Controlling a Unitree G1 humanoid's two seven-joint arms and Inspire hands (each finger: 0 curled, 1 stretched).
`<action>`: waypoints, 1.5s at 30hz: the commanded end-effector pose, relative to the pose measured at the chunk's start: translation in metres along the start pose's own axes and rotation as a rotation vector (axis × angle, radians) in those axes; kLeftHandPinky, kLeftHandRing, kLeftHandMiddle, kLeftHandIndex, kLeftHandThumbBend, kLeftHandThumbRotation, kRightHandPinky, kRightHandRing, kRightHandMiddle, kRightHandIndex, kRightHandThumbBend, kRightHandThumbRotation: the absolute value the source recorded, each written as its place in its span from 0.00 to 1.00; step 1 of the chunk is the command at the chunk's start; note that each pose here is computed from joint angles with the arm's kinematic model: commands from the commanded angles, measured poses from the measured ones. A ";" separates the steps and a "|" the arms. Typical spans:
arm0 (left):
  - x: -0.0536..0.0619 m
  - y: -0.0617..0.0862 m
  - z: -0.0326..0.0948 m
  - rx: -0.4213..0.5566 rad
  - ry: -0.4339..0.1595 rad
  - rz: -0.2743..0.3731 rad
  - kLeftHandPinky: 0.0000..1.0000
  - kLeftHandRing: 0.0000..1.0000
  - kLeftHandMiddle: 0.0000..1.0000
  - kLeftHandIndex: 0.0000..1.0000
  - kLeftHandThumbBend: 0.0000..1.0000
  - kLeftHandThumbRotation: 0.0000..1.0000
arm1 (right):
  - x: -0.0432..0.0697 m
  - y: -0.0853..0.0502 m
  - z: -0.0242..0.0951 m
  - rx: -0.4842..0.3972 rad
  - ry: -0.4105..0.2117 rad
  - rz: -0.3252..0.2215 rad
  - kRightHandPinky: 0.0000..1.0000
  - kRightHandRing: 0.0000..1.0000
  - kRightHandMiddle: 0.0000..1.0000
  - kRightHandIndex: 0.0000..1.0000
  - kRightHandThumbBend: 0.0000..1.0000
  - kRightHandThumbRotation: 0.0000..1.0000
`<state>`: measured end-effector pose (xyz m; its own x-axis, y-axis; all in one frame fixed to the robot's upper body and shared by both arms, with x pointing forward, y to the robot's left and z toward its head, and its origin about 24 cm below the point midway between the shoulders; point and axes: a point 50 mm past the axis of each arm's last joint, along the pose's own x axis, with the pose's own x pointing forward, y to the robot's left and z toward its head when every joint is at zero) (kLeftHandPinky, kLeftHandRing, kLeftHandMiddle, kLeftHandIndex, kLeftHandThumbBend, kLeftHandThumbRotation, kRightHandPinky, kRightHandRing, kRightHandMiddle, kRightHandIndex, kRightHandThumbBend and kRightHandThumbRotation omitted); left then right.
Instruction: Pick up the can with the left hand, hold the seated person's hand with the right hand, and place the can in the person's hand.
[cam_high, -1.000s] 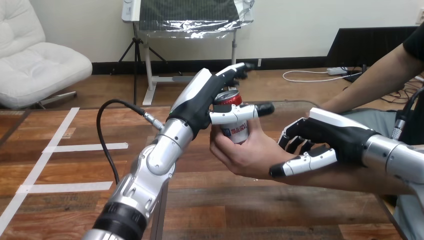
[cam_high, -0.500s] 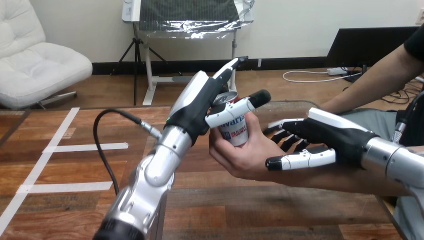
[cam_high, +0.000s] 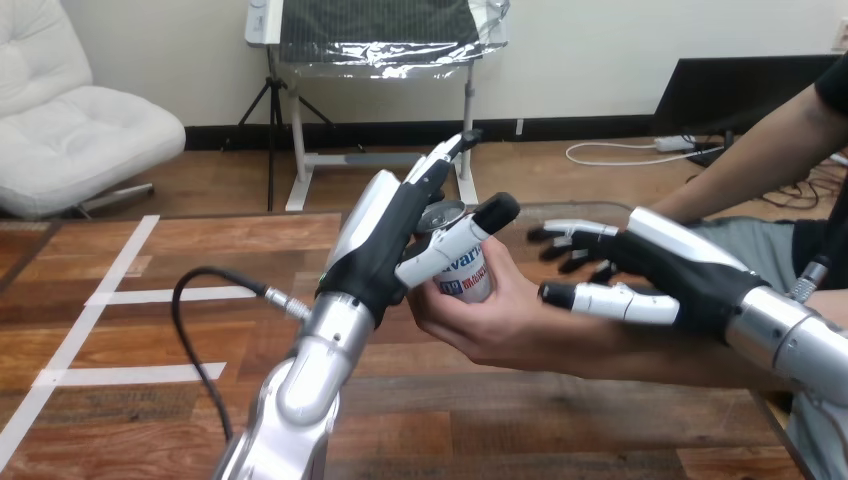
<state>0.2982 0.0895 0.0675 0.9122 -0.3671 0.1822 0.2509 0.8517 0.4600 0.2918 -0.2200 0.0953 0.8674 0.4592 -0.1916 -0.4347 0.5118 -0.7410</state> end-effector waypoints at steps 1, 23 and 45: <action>-0.015 0.016 0.031 -0.095 -0.168 0.147 0.85 0.94 0.93 0.91 0.90 1.00 | -0.005 0.010 0.006 0.175 -0.094 -0.139 0.78 0.88 0.90 0.92 0.90 1.00; -0.086 0.028 0.041 -0.180 -0.262 0.286 0.84 0.89 0.87 0.83 0.83 1.00 | -0.029 0.018 0.040 0.410 -0.414 -0.364 0.97 0.99 0.98 0.97 0.94 1.00; -0.133 0.048 0.046 -0.216 -0.281 0.384 0.88 0.89 0.86 0.80 0.81 1.00 | -0.061 0.032 0.080 0.516 -0.611 -0.444 0.93 0.95 0.94 0.92 0.95 1.00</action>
<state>0.1780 0.1588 0.0750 0.9141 -0.0769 0.3982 0.0189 0.9889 0.1475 0.2154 -0.1792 0.0967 0.8465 0.4233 0.3228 -0.3385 0.8960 -0.2874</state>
